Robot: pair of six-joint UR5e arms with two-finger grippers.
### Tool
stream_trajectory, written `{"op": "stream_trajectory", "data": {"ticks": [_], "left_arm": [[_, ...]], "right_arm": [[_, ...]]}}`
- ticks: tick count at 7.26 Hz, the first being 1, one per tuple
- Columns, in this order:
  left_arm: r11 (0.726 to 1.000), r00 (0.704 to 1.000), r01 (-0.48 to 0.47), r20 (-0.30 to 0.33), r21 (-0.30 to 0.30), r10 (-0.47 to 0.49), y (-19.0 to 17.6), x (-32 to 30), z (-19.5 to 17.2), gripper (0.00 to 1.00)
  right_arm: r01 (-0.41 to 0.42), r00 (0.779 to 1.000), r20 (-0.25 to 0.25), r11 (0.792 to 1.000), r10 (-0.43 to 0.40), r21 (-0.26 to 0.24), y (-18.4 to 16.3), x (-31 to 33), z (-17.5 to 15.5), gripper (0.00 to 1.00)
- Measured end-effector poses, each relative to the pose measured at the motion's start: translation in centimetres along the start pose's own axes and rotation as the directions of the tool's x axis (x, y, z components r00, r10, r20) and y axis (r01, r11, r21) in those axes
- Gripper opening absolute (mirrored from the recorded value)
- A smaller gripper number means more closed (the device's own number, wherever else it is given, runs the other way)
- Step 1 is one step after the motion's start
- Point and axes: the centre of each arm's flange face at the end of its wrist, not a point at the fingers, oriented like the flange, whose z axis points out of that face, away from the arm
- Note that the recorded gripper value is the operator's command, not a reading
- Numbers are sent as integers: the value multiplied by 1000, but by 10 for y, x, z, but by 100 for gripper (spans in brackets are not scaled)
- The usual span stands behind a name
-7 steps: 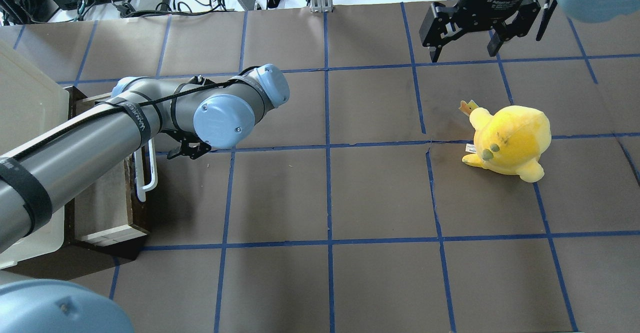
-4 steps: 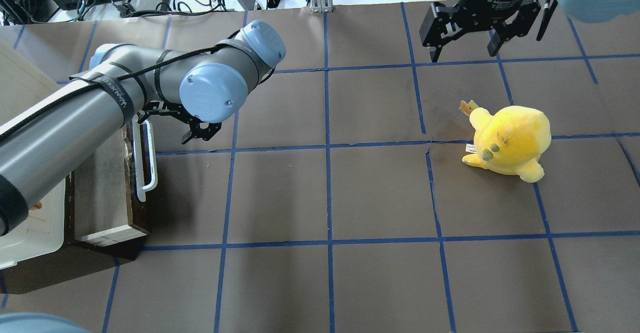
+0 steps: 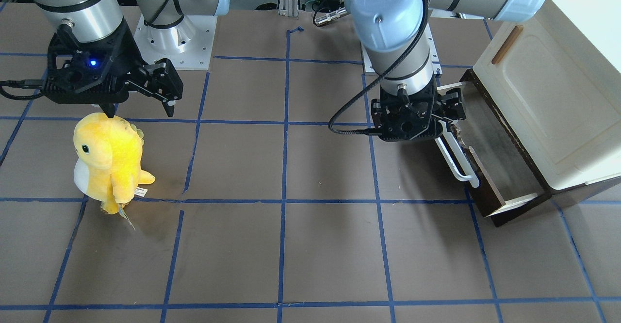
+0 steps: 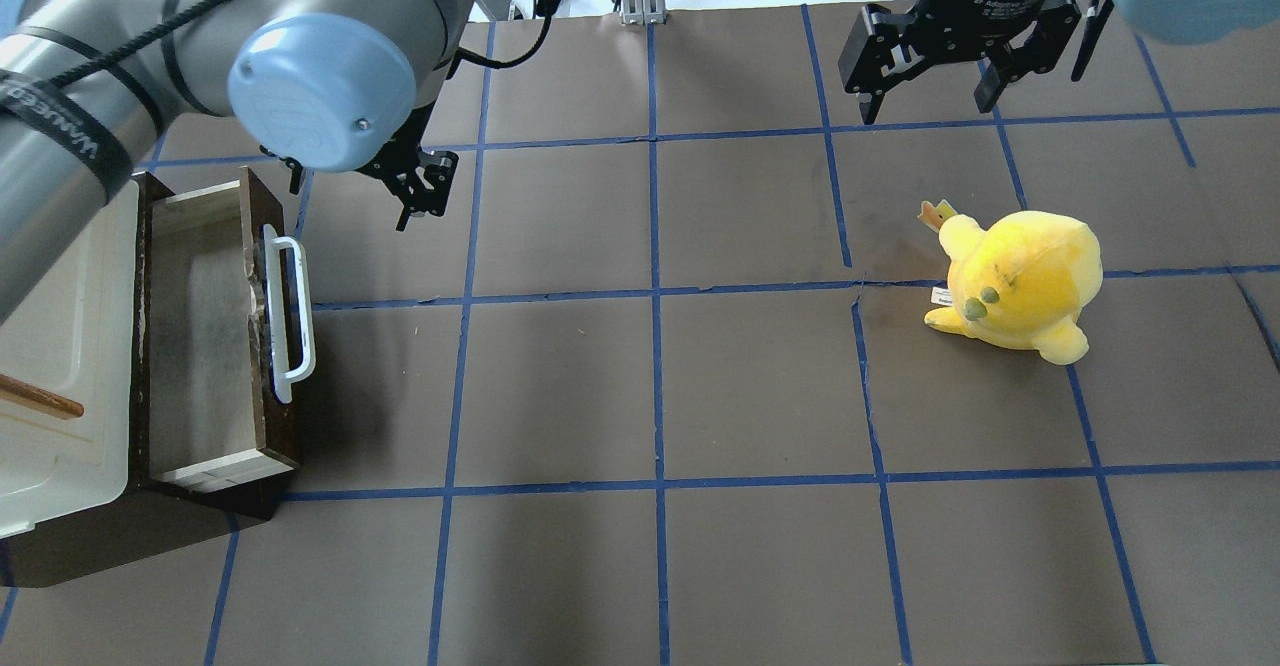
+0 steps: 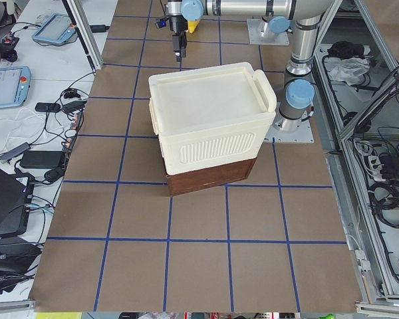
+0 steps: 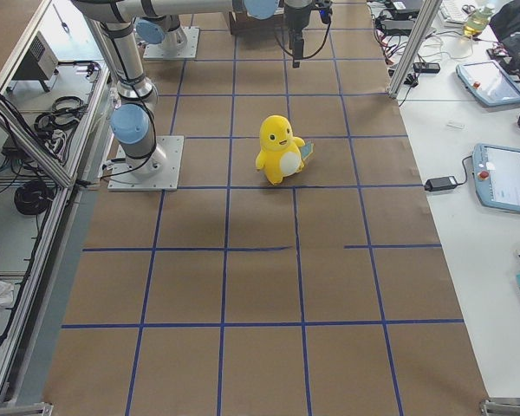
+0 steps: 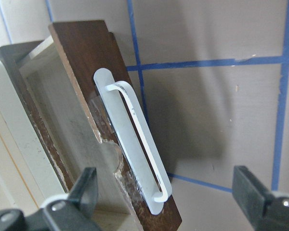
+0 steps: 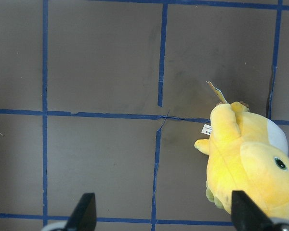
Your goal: Pull drawer sideways
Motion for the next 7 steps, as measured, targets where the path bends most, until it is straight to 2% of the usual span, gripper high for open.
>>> {"op": "stream_trajectory", "data": {"ticks": [1, 2, 4, 7], "left_arm": [[998, 995, 9, -96, 60, -3, 9, -9, -23, 100], [994, 987, -3, -158, 107, 20, 18, -23, -39, 100], [979, 975, -42, -205, 198, 83, 46, -51, -70, 100], [976, 954, -1, -294, 218, 67, 61, -74, -72, 100]], "right_arm": [[0, 1000, 0, 1000, 0, 0, 0, 0, 0, 100], [0, 1000, 0, 1000, 0, 0, 0, 0, 0, 100], [0, 1000, 0, 1000, 0, 0, 0, 0, 0, 100], [0, 1000, 0, 1000, 0, 0, 0, 0, 0, 100]]}}
